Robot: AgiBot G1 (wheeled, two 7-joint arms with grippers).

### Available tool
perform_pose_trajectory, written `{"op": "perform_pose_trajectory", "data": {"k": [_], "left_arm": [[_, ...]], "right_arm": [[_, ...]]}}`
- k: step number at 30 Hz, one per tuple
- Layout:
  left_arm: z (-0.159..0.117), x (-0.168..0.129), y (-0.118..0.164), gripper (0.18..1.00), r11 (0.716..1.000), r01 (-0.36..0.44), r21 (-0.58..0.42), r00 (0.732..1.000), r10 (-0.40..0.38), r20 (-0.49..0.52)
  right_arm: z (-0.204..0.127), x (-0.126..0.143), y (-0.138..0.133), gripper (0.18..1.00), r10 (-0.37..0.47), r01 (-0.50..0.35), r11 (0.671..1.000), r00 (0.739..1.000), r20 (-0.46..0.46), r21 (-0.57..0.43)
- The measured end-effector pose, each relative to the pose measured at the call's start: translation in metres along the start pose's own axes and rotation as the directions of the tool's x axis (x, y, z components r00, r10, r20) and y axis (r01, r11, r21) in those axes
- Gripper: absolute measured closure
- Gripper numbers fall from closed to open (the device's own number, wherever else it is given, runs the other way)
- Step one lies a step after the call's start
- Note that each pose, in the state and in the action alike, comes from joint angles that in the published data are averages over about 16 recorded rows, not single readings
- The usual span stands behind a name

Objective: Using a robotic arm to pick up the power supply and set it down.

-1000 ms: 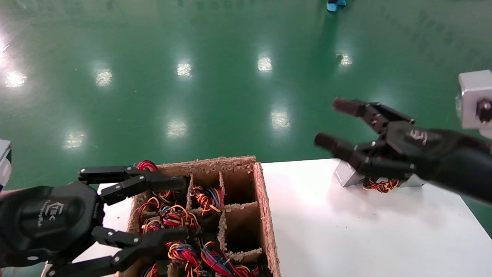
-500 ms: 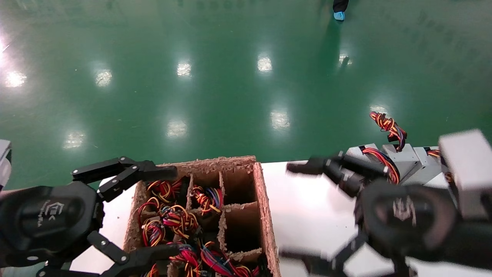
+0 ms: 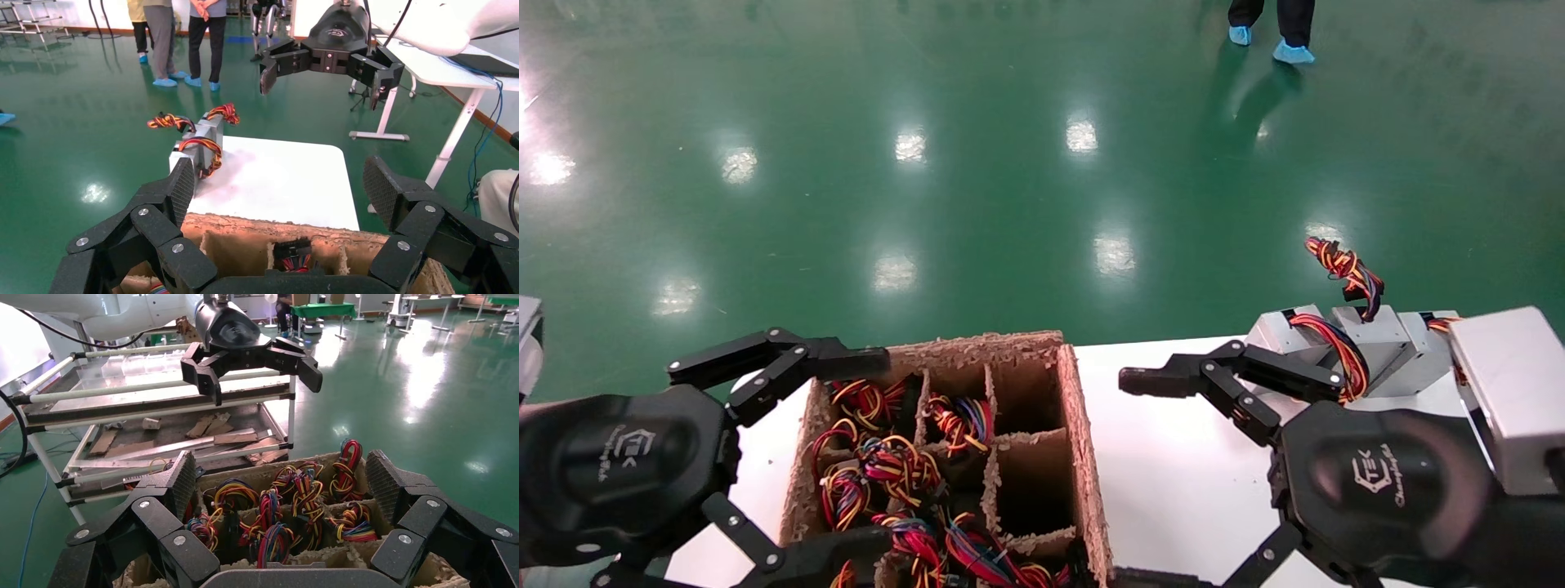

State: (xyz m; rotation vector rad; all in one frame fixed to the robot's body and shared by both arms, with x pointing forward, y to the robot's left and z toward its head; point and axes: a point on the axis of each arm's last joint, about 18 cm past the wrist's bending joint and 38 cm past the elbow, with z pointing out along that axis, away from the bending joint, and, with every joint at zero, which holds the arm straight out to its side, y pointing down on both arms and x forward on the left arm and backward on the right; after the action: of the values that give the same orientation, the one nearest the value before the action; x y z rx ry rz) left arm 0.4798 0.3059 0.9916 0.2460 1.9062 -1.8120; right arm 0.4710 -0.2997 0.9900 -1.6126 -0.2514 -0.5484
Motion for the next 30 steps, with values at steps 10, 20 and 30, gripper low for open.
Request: {"op": "perform_pose_trajectory", "data": {"k": [10, 20, 30], "left_arm": [[0.0, 0.0, 0.0, 0.184, 1.0, 0.0, 0.0, 1.0, 0.0, 0.0], [0.0, 0.0, 0.0, 0.184, 1.0, 0.0, 0.0, 1.0, 0.0, 0.0], [0.0, 0.0, 0.0, 0.184, 1.0, 0.0, 0.0, 1.0, 0.0, 0.0]], "right_arm": [[-0.0011, 0.0033, 0.0004, 0.179, 0.008, -0.008, 1.0, 1.0, -0.013, 0.007], [-0.0016, 0.0048, 0.0006, 0.179, 0.012, -0.012, 1.0, 1.0, -0.018, 0.011], [-0.0017, 0.0054, 0.0007, 0.179, 0.013, -0.013, 1.0, 1.0, -0.02, 0.012]]}}
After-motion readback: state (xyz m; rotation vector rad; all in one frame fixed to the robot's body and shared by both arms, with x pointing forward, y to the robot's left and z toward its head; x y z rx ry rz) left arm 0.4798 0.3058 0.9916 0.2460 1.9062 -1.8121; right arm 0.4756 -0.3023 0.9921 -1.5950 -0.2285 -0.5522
